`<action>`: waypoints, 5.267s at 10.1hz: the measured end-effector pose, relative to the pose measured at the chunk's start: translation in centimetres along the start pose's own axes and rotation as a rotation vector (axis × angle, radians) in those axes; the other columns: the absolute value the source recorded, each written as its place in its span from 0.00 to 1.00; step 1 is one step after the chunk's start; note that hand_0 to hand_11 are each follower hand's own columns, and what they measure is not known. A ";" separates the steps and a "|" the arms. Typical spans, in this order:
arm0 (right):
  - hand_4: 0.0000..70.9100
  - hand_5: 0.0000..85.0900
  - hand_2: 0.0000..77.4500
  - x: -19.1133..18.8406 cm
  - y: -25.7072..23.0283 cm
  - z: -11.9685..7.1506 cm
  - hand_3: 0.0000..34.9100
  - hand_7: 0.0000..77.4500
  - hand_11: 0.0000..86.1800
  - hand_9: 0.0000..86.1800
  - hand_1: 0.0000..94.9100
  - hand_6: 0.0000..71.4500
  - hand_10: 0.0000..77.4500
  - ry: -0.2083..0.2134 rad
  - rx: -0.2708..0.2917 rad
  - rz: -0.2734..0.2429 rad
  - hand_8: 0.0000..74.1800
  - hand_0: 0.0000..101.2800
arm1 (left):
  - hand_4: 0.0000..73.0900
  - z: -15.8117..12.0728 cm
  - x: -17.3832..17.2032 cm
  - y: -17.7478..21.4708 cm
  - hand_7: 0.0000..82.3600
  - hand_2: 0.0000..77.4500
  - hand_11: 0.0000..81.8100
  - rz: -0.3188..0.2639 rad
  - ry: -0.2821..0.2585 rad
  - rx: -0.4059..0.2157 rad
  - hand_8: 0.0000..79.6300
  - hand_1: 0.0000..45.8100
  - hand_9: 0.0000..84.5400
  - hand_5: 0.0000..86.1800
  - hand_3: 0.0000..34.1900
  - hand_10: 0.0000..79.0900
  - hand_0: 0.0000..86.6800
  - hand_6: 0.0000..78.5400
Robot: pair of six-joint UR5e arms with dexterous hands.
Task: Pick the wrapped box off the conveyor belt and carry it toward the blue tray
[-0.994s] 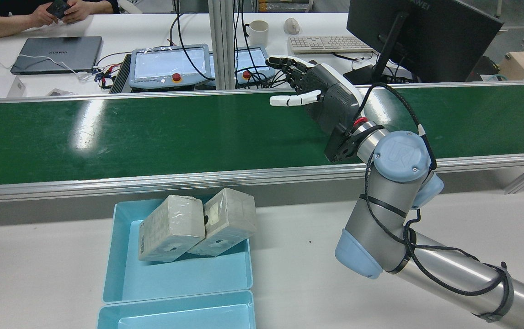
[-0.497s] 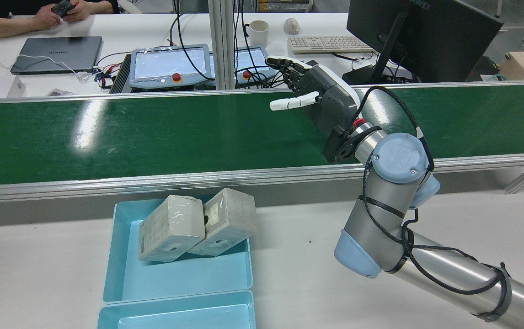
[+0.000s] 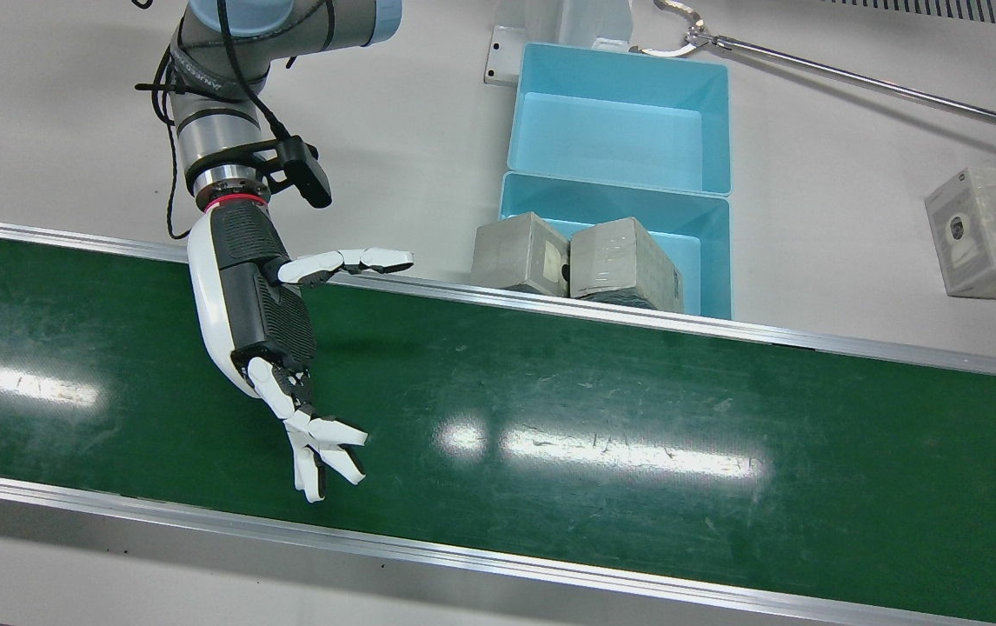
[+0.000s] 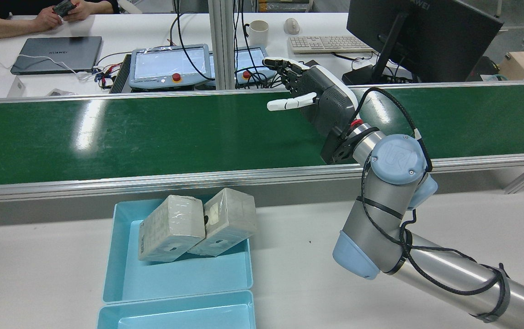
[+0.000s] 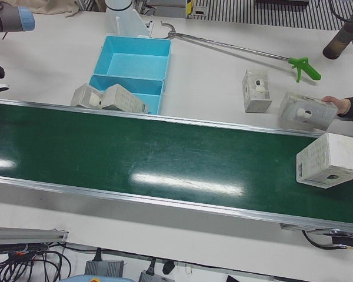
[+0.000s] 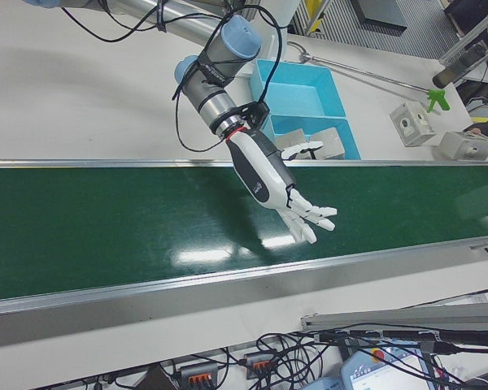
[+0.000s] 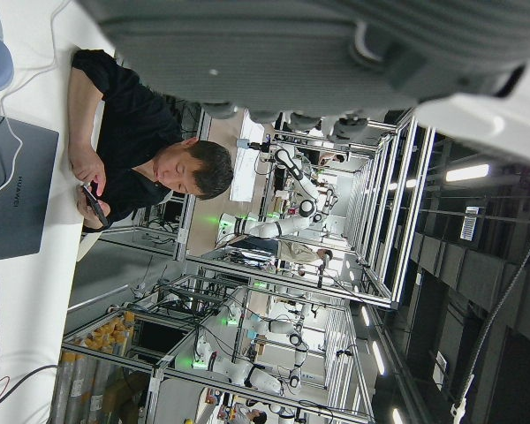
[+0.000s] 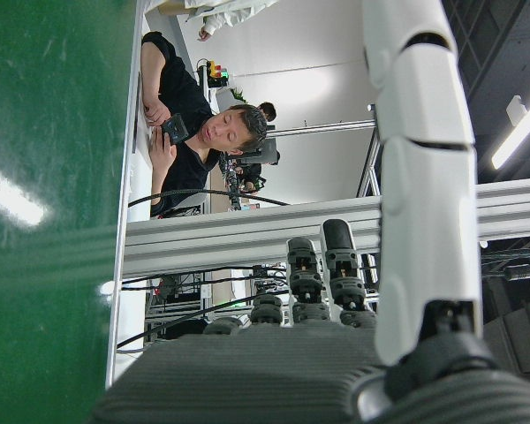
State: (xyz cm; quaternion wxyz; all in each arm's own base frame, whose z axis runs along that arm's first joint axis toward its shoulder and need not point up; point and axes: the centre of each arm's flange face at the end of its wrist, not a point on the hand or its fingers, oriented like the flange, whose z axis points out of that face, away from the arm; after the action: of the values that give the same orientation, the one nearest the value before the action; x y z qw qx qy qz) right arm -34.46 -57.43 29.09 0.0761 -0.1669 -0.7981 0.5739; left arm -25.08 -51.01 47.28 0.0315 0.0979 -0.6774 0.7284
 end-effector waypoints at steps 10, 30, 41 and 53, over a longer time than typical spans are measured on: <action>0.17 0.27 0.15 1.5 0.3 -0.1 0.00 0.09 0.01 0.06 0.18 0.09 0.00 0.020 -0.006 0.002 0.03 0.49 | 0.00 0.0 0.0 0.0 0.00 0.01 0.01 0.000 0.000 0.000 0.01 0.00 0.00 0.01 0.00 0.01 0.00 0.01; 0.15 0.29 0.14 1.6 0.1 -0.3 0.00 0.09 0.01 0.05 0.17 0.08 0.00 0.018 -0.004 -0.005 0.03 0.49 | 0.00 0.0 0.0 0.0 0.00 0.01 0.01 0.000 0.000 0.000 0.01 0.00 0.00 0.01 0.00 0.01 0.00 0.01; 0.17 0.29 0.14 1.5 -0.2 -0.4 0.00 0.09 0.01 0.06 0.17 0.09 0.00 0.015 0.000 -0.003 0.03 0.48 | 0.00 0.0 0.0 0.0 0.00 0.01 0.01 0.000 0.000 0.000 0.01 0.00 0.00 0.01 0.00 0.00 0.00 0.01; 0.19 0.29 0.14 1.5 -0.2 -0.4 0.00 0.10 0.01 0.06 0.17 0.10 0.00 0.015 0.000 -0.005 0.02 0.49 | 0.00 0.0 0.0 0.0 0.00 0.01 0.01 0.000 0.000 0.000 0.01 0.00 0.00 0.01 0.00 0.01 0.00 0.01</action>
State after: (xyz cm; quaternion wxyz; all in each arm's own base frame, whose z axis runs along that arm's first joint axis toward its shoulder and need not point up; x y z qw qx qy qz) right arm -35.73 -56.61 29.26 0.0836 -0.1691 -0.7980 0.5724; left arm -25.08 -51.01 47.27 0.0315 0.0979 -0.6774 0.7284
